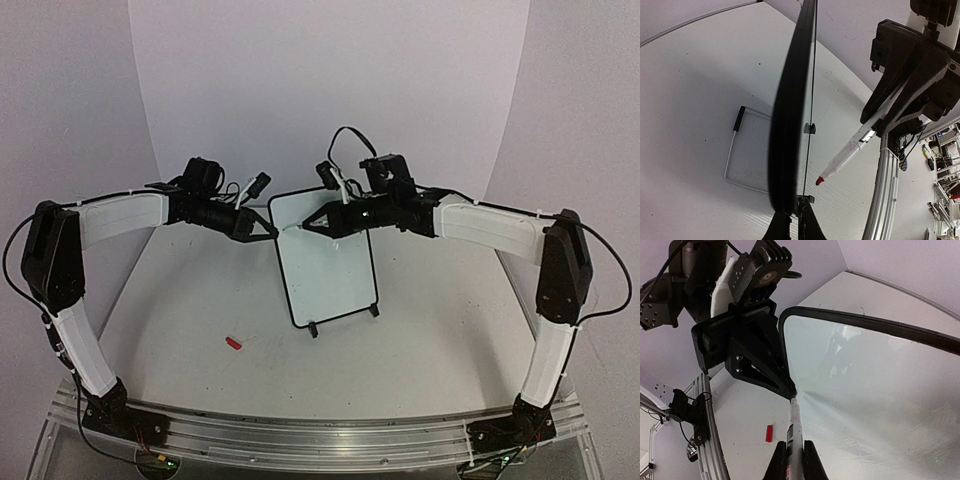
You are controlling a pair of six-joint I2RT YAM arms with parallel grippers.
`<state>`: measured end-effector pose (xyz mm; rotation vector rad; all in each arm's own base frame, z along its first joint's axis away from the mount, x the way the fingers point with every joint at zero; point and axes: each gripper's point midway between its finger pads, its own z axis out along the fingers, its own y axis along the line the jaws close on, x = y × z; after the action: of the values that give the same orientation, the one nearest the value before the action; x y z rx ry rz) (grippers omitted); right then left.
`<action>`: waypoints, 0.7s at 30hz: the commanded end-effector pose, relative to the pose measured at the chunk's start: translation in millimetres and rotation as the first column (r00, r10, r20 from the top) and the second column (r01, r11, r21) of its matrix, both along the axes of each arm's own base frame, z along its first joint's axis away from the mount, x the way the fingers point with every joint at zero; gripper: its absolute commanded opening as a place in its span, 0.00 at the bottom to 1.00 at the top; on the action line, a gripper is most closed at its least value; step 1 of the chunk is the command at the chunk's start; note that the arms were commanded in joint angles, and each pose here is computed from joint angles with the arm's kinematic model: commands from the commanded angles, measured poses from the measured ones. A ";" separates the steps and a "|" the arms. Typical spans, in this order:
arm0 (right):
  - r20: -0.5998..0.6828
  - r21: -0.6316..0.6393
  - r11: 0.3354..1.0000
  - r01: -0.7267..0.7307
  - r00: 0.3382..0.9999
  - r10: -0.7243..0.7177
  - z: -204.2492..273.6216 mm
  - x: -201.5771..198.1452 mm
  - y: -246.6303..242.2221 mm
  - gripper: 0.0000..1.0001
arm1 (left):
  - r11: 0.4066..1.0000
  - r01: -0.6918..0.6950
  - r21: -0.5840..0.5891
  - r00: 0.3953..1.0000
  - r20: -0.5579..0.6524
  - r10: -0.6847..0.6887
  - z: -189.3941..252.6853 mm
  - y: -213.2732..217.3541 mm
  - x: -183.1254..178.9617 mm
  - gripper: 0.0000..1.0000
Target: Write a sentence on the whiteboard
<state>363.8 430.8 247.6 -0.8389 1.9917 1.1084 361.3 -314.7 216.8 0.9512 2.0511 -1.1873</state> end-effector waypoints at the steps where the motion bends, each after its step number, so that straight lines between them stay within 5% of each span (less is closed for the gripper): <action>1: 0.032 -0.002 1.000 0.011 0.999 -0.010 6.3 7.6 6.0 0.00 | 1.000 0.019 0.009 0.998 0.054 -0.020 4.1 -2.0 -2.9 0.00; 21: 0.115 0.038 0.988 0.151 0.981 -0.154 39.4 30.0 -4.1 0.00 | 0.999 0.029 0.016 0.998 0.059 -0.030 3.7 -4.0 -5.6 0.00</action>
<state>374.1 432.9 239.3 -0.7945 2.0290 1.0376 362.4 -314.3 216.0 0.9541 2.0499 -1.1737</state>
